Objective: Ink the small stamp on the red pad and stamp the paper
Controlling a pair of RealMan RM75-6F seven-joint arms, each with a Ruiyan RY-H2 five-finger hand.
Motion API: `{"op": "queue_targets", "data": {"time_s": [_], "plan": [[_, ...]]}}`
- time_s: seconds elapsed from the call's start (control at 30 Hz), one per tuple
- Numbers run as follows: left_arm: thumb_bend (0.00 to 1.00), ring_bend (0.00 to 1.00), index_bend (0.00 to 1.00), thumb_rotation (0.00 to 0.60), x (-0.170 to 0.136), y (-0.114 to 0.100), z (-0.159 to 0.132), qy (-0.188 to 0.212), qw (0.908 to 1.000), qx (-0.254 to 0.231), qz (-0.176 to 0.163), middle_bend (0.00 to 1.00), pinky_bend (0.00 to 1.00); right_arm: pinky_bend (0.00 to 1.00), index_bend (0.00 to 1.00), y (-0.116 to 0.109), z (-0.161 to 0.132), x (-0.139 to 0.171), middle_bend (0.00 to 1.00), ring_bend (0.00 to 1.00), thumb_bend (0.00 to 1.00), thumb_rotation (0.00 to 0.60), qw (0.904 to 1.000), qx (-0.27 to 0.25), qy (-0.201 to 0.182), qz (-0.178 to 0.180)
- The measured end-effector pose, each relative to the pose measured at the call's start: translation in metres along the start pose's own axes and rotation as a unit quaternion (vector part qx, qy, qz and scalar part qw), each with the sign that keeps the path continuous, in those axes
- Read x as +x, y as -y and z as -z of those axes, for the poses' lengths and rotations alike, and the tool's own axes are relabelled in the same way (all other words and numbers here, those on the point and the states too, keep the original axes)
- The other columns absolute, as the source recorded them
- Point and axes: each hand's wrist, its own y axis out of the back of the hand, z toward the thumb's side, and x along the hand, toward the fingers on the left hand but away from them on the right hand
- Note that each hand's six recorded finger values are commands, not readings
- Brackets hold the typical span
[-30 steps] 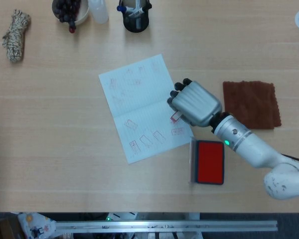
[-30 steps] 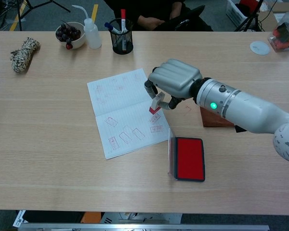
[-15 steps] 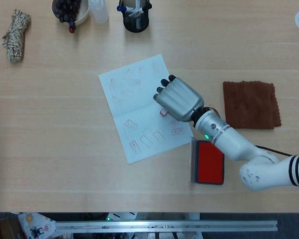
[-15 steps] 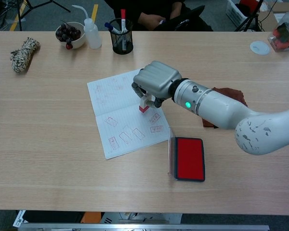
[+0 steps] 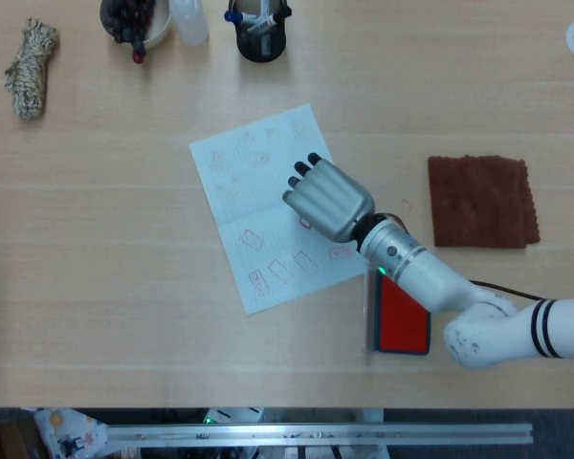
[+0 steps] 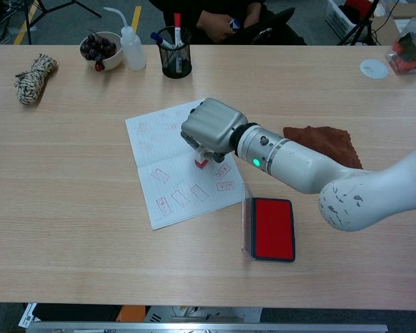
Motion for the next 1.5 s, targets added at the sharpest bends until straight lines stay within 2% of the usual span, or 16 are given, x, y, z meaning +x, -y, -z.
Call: {"op": "queue_targets", "data": {"time_s": [0.47, 0.83, 1.5], "plan": [[0.26, 0.12, 0.07, 0.6, 0.0, 0.001, 0.003, -0.004, 1.0, 0.0, 0.003, 0.04, 0.18, 0.32, 0.69, 0.012, -0.008, -0.006, 0.48, 0.29, 0.34, 0.6, 0.9998, 0.017, -0.004, -0.006], [0.26, 0.12, 0.07, 0.6, 0.0, 0.001, 0.003, -0.005, 1.0, 0.0, 0.003, 0.04, 0.18, 0.32, 0.7, 0.022, -0.001, -0.009, 0.48, 0.29, 0.34, 0.6, 0.9998, 0.011, 0.008, -0.013], [0.26, 0.12, 0.07, 0.6, -0.001, 0.002, 0.005, -0.008, 1.0, 0.002, 0.002, 0.04, 0.18, 0.32, 0.7, 0.027, -0.001, -0.011, 0.48, 0.29, 0.33, 0.6, 0.9998, 0.01, 0.011, -0.016]]}}
